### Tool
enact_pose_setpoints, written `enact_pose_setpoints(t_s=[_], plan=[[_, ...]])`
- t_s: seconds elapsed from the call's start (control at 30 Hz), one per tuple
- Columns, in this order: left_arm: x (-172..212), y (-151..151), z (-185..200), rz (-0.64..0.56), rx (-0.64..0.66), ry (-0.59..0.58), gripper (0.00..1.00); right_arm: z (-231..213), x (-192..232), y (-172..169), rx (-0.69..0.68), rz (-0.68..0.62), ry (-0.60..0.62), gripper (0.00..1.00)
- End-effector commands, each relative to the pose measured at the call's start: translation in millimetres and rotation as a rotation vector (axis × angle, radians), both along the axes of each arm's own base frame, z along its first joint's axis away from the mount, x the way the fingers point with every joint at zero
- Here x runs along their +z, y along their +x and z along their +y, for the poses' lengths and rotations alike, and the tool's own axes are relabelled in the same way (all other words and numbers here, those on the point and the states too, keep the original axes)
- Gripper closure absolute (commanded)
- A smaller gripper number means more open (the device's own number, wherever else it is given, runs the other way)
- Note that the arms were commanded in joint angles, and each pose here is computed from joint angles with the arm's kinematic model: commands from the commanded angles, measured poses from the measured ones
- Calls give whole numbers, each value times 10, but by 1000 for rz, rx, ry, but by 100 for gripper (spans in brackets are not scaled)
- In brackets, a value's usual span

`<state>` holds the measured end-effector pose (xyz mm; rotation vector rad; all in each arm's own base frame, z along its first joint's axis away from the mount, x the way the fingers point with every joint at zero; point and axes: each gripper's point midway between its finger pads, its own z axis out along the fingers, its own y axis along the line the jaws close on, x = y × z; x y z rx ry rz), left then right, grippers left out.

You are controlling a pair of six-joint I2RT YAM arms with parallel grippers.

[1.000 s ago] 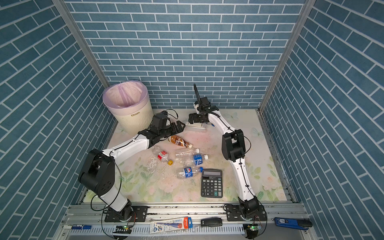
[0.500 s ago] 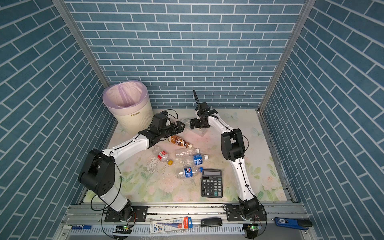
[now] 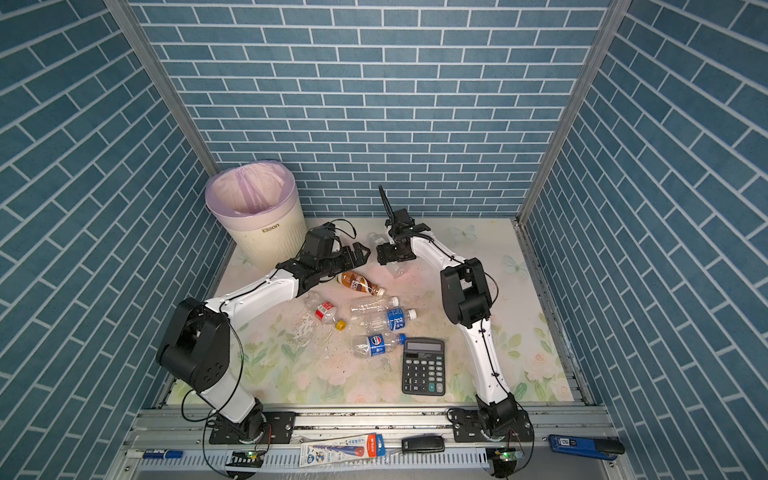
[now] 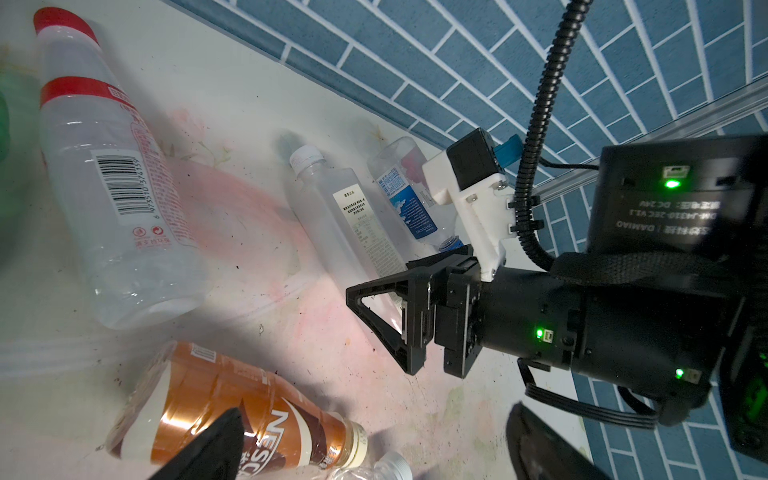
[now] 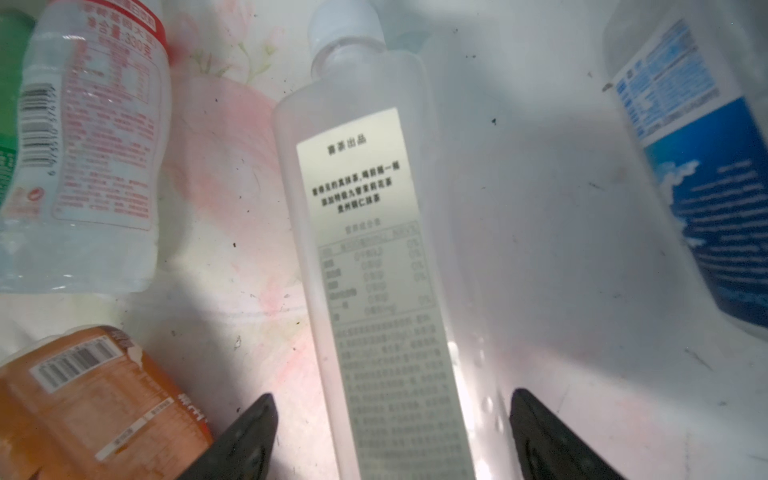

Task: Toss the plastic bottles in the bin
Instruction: 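Lift the white-label bottle upright with right gripper while left gripper grasps its cap end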

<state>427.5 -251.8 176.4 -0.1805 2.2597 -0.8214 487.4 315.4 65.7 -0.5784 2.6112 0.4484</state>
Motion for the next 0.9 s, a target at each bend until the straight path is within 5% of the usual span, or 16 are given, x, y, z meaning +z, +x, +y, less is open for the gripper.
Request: enact_pose_setpoints(t_s=[0.0, 0.13, 0.47, 0.67, 0.87], plan=[[67, -67, -12, -5, -12, -1, 1, -131, -51, -43, 8, -11, -99, 19], [98, -82, 13, -6, -6, 2, 1, -136, -103, -68, 10, 3, -108, 28], [149, -128, 55, -7, -7, 20, 1, -103, -237, -144, 18, 33, -123, 25], [189, -141, 70, -2, -9, 16, 1, -100, -128, -145, 14, 15, -108, 47], [318, -73, 137, 0, 10, -2, 1, -84, 315, -210, 8, -41, -37, 50]])
